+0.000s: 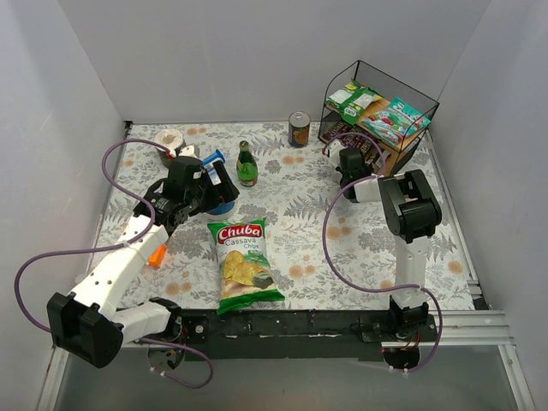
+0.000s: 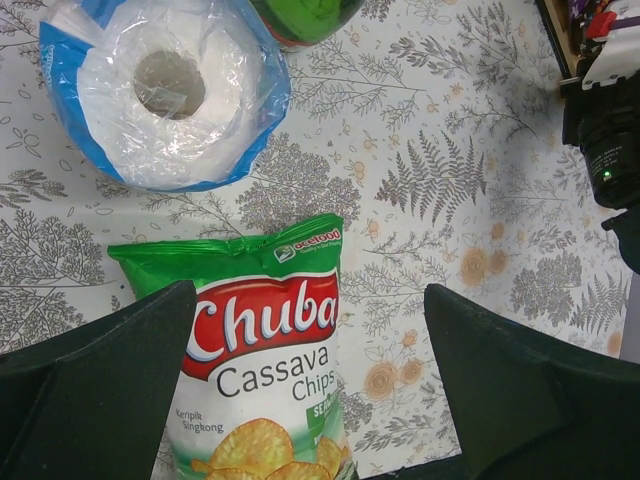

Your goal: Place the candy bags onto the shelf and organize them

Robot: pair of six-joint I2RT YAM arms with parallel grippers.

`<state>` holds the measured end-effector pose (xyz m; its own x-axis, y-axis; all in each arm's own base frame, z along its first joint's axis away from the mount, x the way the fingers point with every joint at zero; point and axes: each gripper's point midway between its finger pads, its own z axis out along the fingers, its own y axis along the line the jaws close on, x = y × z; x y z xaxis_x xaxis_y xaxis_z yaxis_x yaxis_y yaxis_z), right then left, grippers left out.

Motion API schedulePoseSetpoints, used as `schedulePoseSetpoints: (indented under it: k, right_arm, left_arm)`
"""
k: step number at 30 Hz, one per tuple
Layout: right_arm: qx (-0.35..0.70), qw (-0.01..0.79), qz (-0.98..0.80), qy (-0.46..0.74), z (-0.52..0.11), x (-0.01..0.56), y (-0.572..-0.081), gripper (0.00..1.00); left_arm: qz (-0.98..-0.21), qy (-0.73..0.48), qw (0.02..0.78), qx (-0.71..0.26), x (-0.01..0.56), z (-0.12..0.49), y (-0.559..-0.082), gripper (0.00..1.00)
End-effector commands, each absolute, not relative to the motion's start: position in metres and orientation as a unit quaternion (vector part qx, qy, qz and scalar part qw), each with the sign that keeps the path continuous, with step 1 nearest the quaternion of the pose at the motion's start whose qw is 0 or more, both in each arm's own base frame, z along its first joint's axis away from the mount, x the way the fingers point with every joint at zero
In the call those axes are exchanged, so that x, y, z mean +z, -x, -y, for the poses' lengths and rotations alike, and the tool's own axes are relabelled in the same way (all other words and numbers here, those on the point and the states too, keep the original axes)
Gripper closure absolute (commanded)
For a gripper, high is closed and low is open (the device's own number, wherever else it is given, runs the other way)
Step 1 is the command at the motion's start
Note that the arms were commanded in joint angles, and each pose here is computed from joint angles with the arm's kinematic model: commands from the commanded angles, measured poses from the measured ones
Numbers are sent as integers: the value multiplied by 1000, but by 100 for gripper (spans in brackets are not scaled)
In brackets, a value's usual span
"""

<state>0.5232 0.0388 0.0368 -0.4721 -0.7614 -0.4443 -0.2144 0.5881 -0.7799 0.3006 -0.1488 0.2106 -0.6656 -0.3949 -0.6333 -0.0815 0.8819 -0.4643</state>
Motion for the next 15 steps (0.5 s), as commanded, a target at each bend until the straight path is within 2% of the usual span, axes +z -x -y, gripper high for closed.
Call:
schedulePoseSetpoints:
  k: [1, 15]
  right_arm:
    - [-319, 436, -789, 294, -43, 43, -541, 99]
    - [-324, 440, -795, 264, -27, 50, -556, 99]
  left_arm:
    - [-881, 142, 401, -209, 225, 147, -302, 2]
    - [-883, 142, 398, -204, 223, 148, -306, 2]
